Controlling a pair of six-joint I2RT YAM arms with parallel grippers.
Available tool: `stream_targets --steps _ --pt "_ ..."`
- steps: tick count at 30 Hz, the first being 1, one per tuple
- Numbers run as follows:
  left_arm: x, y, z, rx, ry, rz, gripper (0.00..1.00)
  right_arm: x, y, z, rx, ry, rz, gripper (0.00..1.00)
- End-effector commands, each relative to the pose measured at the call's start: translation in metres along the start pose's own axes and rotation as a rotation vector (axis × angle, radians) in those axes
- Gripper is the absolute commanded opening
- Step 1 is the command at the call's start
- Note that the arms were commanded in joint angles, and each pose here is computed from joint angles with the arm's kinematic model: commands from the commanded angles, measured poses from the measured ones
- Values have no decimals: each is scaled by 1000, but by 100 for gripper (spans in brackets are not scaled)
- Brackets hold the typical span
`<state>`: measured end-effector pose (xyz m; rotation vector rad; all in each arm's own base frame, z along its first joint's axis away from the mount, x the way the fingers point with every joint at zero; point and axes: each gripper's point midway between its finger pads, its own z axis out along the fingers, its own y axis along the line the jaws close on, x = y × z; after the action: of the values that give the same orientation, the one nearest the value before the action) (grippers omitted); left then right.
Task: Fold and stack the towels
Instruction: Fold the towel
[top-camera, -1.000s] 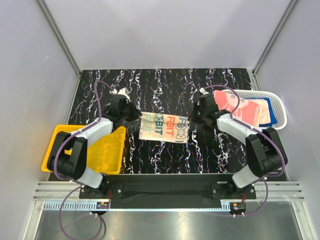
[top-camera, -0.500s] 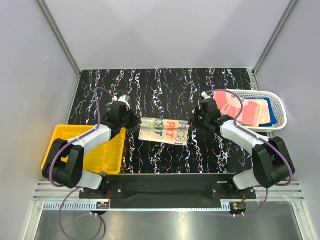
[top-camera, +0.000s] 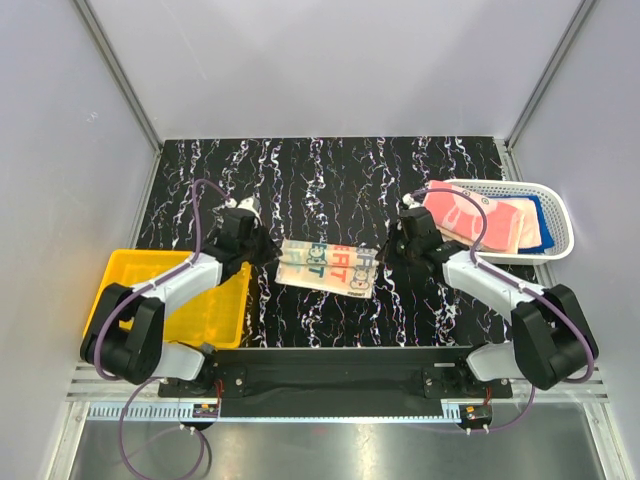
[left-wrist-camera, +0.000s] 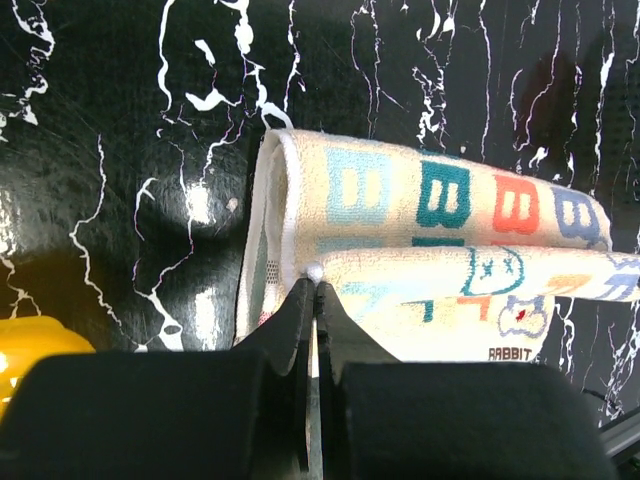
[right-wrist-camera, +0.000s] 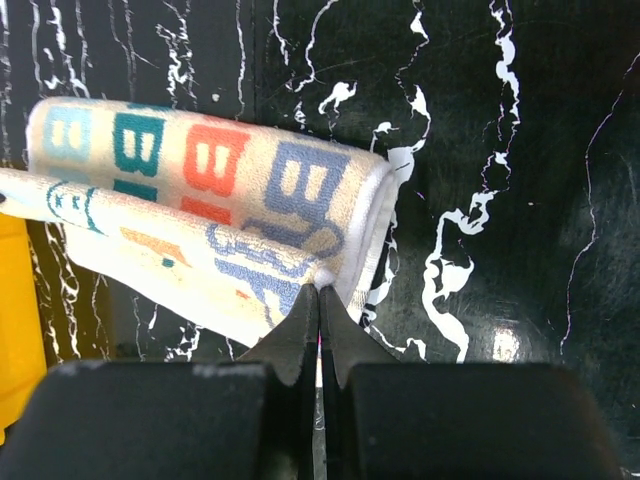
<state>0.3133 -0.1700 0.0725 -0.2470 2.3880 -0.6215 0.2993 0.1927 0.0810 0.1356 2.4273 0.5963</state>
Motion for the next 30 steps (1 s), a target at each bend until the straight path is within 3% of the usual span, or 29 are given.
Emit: stream_targets --steps 1,7,21,27,30 --pt "-24 -10 -13 13 -90 28 0 -13 9 -15 -18 -65 -2 0" --pt "-30 -10 -26 -7 -110 26 0 -15 12 -28 -31 -76 -5 0" --pt "10 20 -17 -95 15 24 0 45 3 -18 -48 19 32 0" --pt "22 24 -12 -113 59 26 0 52 -1 -17 -45 21 41 3" --pt "23 22 -13 -109 64 25 9 51 -1 -20 -51 12 37 8"
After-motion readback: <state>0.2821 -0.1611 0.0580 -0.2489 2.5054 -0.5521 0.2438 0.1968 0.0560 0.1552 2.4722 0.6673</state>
